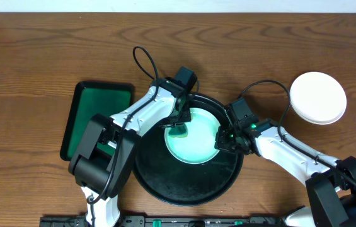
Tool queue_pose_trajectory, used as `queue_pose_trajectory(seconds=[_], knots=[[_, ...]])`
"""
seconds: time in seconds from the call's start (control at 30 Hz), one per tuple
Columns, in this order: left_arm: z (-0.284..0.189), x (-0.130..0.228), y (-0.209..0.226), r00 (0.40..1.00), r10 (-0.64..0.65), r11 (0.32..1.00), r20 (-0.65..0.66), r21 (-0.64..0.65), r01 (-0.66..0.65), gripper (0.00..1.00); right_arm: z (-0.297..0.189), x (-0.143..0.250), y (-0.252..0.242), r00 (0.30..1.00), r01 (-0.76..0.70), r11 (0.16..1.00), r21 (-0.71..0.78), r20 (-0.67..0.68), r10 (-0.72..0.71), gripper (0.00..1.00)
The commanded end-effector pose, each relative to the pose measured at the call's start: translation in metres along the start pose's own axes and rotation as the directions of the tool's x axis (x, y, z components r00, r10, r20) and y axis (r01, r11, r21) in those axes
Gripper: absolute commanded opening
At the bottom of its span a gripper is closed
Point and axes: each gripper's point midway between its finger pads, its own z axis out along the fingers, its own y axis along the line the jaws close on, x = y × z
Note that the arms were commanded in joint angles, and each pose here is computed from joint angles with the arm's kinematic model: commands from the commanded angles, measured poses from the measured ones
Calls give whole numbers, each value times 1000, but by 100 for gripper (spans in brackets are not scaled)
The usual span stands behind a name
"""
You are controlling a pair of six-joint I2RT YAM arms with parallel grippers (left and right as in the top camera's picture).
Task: Clean dirty plates on tray and stack at the side
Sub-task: 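Scrub the pale green plate with the sponge while the right gripper holds it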
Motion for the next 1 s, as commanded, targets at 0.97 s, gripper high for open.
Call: queue_pose_trajectory(seconds=[0.97], knots=[[27, 136, -98, 851, 480, 859, -211, 311, -407, 7, 15, 25, -46, 998, 1, 987, 158, -69, 10, 1]])
